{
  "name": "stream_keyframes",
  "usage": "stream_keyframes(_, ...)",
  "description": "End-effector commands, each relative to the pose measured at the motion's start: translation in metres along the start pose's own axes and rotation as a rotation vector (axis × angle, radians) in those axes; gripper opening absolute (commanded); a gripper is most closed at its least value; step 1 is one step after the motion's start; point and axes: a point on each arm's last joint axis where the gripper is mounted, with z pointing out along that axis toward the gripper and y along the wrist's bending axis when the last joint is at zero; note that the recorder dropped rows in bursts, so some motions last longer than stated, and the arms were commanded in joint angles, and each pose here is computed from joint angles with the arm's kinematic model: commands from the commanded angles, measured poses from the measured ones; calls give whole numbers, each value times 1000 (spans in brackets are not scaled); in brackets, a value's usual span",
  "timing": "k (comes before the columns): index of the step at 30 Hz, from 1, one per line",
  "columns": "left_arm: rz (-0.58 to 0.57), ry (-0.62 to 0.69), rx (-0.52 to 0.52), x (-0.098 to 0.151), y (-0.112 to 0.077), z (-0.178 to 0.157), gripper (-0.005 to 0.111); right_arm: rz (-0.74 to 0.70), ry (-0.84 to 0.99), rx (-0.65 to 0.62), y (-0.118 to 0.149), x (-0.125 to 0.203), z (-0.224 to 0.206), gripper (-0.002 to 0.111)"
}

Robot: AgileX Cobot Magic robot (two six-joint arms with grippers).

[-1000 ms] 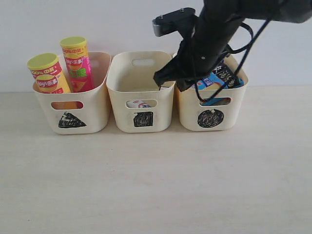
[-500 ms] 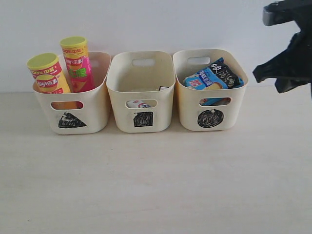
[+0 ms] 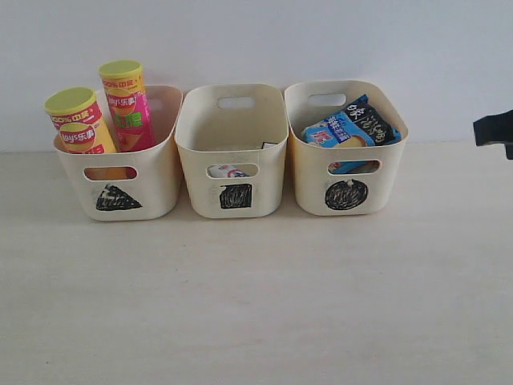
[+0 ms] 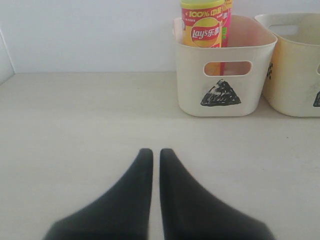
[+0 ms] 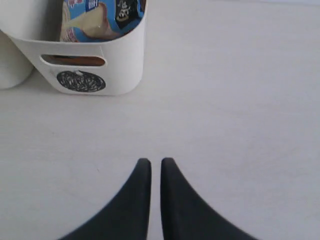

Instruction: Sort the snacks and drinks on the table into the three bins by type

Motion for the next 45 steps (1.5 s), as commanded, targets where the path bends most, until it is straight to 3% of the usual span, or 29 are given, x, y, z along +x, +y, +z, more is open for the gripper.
stream_keyframes(1, 0, -1, 2, 1, 0, 0, 4, 12, -89, -1, -2, 18, -20, 4)
stream_keyframes(17, 0, -1, 2, 1, 0, 0, 4, 26, -276, -11, -5, 46, -79, 4)
stream_keyframes(29, 0, -1, 2, 1, 0, 0, 4, -109, -285, 20, -6, 54, -73, 4)
stream_keyframes(38, 0, -1, 2, 1, 0, 0, 4, -133, -334, 21, -7, 94, -68, 4)
stream_keyframes(45, 0, -1, 2, 1, 0, 0, 4, -80, -349, 106, -18, 125, -71, 4)
